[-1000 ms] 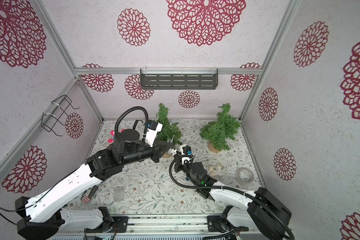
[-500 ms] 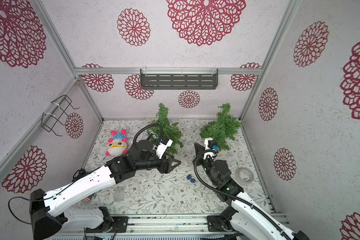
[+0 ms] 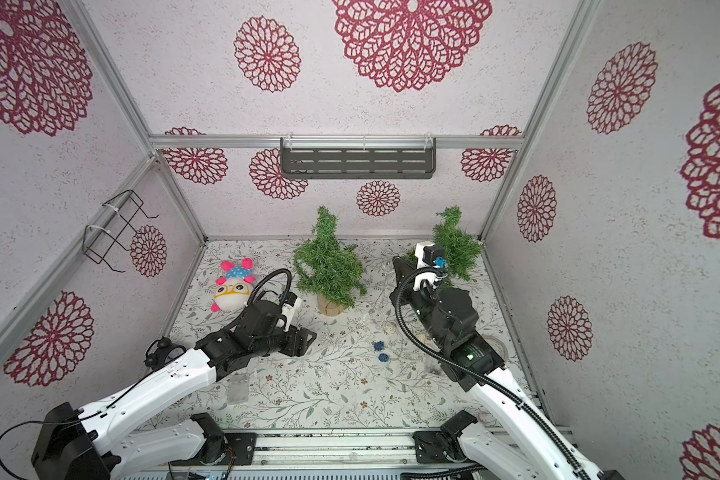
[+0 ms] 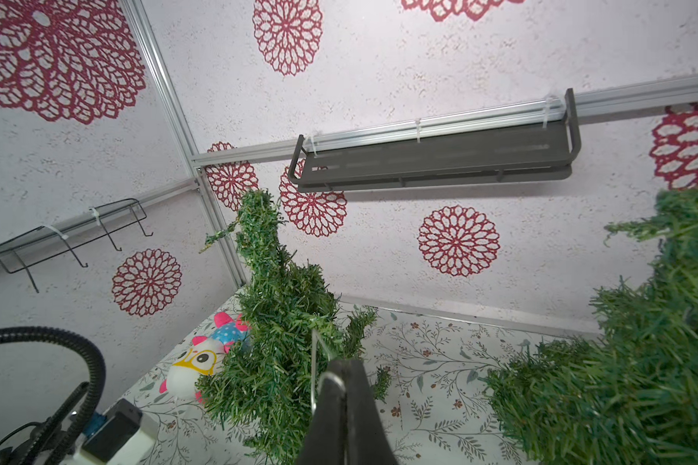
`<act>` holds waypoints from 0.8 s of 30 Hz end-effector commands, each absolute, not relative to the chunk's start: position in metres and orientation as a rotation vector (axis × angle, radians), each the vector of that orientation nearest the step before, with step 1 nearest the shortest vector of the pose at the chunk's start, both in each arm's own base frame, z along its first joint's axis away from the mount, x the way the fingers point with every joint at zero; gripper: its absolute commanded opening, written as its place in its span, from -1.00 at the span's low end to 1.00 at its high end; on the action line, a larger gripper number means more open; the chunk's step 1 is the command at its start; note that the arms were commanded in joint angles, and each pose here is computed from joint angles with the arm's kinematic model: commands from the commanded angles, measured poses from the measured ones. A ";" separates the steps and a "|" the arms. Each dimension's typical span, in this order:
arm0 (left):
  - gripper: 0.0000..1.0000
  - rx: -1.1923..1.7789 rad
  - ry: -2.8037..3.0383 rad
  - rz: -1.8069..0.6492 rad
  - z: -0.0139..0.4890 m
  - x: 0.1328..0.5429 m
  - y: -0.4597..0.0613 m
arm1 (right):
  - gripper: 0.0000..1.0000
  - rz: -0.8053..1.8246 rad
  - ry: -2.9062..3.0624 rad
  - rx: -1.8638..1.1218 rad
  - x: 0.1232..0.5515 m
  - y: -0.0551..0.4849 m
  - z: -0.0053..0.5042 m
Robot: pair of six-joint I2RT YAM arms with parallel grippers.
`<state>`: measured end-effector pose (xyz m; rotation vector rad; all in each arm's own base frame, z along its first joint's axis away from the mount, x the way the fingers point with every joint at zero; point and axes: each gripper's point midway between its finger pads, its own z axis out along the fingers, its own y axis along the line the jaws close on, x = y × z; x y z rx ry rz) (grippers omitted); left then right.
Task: Wrap string light around the christmas tree
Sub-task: Pick up the light string from the center of the board.
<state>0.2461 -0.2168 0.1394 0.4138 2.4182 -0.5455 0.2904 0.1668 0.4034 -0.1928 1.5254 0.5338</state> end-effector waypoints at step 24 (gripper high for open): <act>0.55 0.775 2.347 -0.558 0.113 0.228 -0.233 | -1.00 0.375 1.393 -0.242 0.309 0.136 0.522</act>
